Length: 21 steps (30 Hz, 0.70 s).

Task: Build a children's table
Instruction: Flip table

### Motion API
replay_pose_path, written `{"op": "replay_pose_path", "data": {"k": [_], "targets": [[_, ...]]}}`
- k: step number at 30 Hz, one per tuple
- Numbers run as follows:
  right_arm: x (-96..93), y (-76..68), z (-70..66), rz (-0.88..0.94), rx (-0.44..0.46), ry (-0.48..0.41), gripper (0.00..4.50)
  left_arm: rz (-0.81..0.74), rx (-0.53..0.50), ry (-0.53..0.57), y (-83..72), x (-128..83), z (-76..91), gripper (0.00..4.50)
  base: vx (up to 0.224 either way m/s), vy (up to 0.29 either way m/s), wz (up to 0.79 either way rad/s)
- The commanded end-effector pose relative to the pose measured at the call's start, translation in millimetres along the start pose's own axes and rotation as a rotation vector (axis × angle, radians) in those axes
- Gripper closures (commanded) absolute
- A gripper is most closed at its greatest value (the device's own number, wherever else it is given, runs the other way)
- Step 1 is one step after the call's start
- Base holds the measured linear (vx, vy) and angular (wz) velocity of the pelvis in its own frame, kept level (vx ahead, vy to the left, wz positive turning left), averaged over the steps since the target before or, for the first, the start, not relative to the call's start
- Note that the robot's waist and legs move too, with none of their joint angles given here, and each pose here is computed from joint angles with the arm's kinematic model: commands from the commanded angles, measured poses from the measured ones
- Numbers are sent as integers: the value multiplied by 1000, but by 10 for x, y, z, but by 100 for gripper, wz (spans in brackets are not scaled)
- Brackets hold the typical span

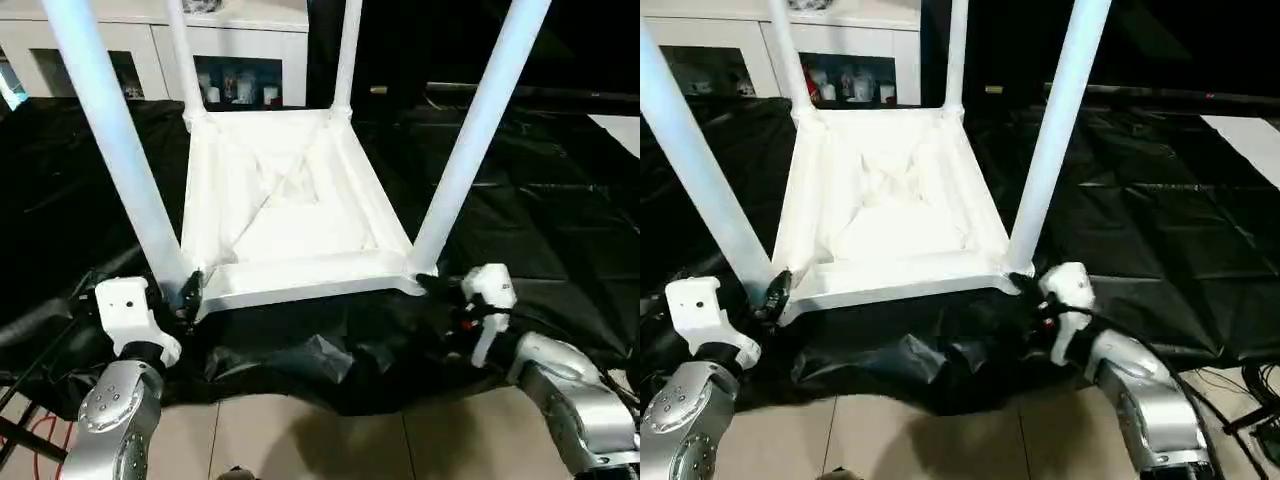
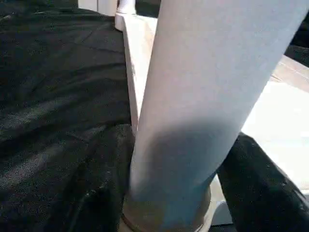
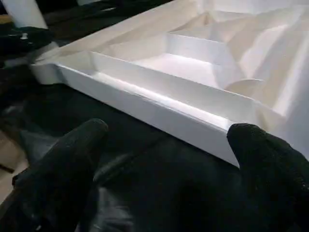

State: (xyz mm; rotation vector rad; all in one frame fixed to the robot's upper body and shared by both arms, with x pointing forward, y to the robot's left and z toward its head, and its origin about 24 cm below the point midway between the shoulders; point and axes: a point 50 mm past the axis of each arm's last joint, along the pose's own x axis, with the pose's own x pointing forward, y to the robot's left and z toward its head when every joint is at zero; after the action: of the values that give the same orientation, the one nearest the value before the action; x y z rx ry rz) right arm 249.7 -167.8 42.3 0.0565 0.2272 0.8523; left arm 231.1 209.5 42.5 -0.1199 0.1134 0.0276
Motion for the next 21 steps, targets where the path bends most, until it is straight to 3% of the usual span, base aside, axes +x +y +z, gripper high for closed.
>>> {"op": "replay_pose_path", "data": {"k": [1,6,9,13,16,21], "targets": [[63,23,70,18,-21,-6,0,-18,-14,-5,-61,32,30,205,0,0,0],[207,103,77,72,0,-5,0,-6,-49,11,-65,52,21,217,0,0,0],[247,135,69,89,-1,2,0,-7,-159,-4,-96,70,63,220,0,0,0],[279,168,76,109,13,-5,0,-35,-393,-47,-180,118,164,221,0,0,0],[272,187,87,136,31,-11,0,-39,-481,-58,-201,156,199,221,0,0,0],[325,132,148,89,79,-57,0,-77,-491,-52,-277,207,227,226,0,0,0]]}}
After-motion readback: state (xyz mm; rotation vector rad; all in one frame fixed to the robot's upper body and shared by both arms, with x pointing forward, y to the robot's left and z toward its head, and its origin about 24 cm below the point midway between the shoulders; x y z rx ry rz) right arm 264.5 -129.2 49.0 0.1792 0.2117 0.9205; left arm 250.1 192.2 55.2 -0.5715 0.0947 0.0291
